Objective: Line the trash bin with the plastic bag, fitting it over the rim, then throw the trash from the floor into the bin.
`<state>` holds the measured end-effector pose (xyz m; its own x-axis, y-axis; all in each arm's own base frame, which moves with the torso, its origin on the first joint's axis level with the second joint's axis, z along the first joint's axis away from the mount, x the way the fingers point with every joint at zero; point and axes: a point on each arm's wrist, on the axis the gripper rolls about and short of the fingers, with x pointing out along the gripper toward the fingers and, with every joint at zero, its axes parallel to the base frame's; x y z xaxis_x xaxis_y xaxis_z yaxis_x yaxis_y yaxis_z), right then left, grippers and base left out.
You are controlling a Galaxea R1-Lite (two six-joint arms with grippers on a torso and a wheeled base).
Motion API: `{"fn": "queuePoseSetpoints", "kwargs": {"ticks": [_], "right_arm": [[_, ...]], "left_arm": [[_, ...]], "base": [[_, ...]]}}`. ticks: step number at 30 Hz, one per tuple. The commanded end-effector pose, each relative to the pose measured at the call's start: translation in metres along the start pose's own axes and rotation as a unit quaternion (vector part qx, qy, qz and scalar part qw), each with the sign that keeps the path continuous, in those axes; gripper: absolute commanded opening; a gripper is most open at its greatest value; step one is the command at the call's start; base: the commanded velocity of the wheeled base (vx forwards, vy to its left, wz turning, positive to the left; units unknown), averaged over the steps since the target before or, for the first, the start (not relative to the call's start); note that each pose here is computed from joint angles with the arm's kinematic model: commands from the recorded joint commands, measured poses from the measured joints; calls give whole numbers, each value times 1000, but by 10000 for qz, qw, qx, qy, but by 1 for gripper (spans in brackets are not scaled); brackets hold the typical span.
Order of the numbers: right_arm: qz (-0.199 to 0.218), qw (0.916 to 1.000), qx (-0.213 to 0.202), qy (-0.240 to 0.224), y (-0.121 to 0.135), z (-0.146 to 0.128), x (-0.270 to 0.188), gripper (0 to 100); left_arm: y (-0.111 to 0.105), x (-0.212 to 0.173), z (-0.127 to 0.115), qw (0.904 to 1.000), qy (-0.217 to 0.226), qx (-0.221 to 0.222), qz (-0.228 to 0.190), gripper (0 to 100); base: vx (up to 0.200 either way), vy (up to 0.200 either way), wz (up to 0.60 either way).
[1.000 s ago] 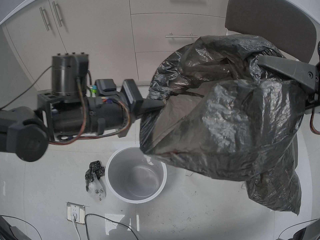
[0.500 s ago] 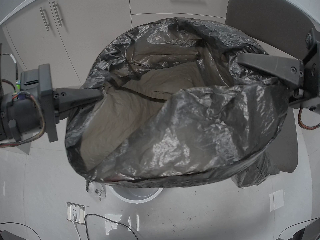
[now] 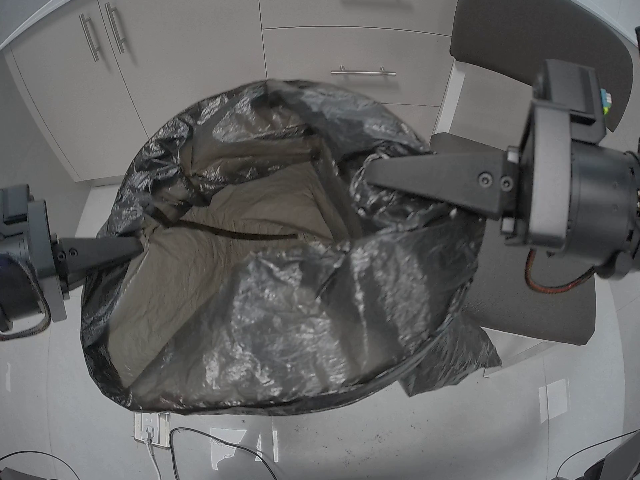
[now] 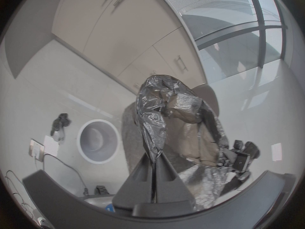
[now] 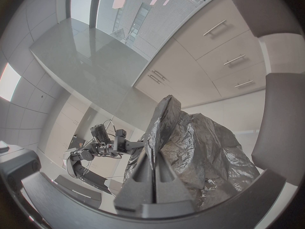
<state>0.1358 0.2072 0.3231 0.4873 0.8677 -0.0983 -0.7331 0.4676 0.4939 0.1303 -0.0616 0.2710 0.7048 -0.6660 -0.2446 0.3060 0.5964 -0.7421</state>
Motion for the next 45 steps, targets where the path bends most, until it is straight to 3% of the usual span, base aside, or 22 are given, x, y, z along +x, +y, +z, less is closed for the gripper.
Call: {"fn": "queuePoseSetpoints", "kwargs": {"ticks": [1, 7, 22, 28, 33, 42, 45], "right_arm": [[-99, 9988, 179, 454, -6, -21, 28, 0], [-65, 9961, 436, 762, -3, -37, 43, 0], [-96, 9871, 490, 1521, 0, -83, 78, 0], [-26, 9888, 477, 1412, -1, -97, 101, 0], [-274, 9900, 480, 1296, -11, -97, 113, 0], [-714, 9916, 371, 1014, -33, -87, 131, 0], [-771, 9924, 280, 918, -39, -81, 136, 0]], "left_arm": [[26, 6, -18, 9976, 72, 60, 692, 0], [33, 2, -27, 9961, 127, 0, 870, 0], [34, -18, -38, 9935, 160, -51, 1126, 0], [44, -13, -43, 9910, 297, -106, 1303, 0], [56, 7, -42, 9877, 446, -178, 1490, 0], [91, 35, -19, 9782, 185, -115, 2067, 0], [98, 43, -11, 9779, 74, -20, 2090, 0]], "base": [[0, 0, 0], [0, 0, 0], [0, 0, 0], [0, 0, 0], [0, 0, 0], [0, 0, 0], [0, 0, 0]]}}
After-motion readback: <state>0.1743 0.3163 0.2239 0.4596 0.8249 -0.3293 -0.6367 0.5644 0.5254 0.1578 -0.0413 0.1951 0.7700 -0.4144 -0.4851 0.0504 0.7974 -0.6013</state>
